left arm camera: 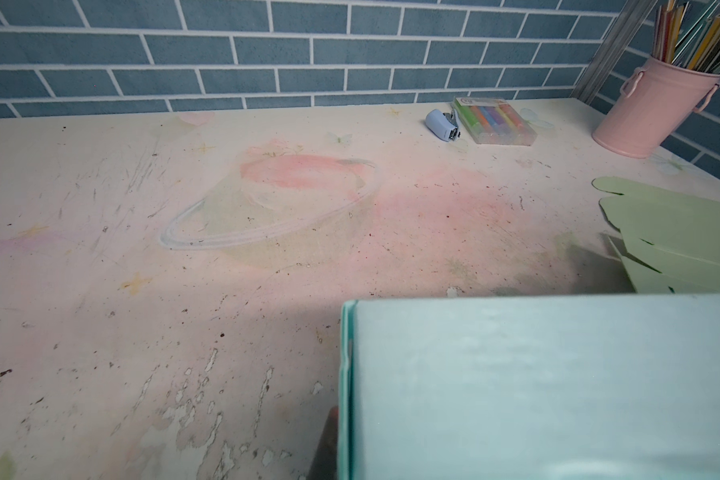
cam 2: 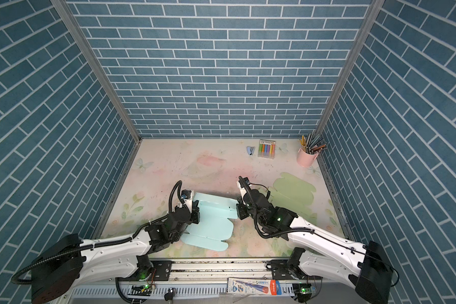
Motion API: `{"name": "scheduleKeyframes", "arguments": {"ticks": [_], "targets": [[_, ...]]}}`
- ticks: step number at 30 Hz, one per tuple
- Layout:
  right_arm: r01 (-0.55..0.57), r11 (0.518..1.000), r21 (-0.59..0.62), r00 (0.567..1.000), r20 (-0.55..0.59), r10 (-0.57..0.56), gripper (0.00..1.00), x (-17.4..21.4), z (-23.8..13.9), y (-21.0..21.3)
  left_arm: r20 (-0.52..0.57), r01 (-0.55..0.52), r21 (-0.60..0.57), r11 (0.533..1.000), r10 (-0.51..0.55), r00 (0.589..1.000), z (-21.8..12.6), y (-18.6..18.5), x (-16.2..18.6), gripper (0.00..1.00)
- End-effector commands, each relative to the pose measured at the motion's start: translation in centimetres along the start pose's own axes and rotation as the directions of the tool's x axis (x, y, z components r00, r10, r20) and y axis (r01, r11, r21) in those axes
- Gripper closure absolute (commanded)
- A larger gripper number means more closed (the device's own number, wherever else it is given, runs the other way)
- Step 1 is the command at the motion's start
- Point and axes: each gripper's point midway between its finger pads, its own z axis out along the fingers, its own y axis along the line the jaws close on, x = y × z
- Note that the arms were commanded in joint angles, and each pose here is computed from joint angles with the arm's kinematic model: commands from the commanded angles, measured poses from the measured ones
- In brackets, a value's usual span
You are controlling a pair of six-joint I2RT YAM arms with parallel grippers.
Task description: Fold the paper box
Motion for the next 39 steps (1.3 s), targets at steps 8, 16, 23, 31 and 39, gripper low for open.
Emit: {"name": "scheduleKeyframes", "arguments": {"ticks": [8,16,23,31,39], "targets": [[-0.015,1.000,-0.001,1.000,-0.021,0.015,1.00,0.6,0.0,0.0,0.009,0.023,-0.029,0.999,-0.023,1.000,-0.2,0.8,-0.2,1.00],[0.006,0.994,-0.108,0.984,0.179,0.013,1.00,-2.6,-3.4,1.5,0.006,0.009,-0.064,0.998,-0.008,1.000,-0.3,1.8,0.3,1.00],[0.064,0.994,-0.091,0.998,0.019,-0.062,1.00,-0.4,-0.6,3.7,-0.002,0.005,-0.084,0.996,-0.005,1.000,-0.1,2.2,0.4,1.00],[0.084,0.996,-0.019,0.995,-0.052,-0.085,1.00,0.9,1.5,3.0,0.006,0.007,-0.074,0.997,-0.006,1.000,-0.1,2.0,-0.1,1.00],[0.105,0.992,-0.075,0.992,-0.068,-0.110,1.00,0.3,3.8,5.1,0.012,0.009,-0.052,0.999,-0.008,1.000,-0.2,1.6,-0.3,1.00]]}}
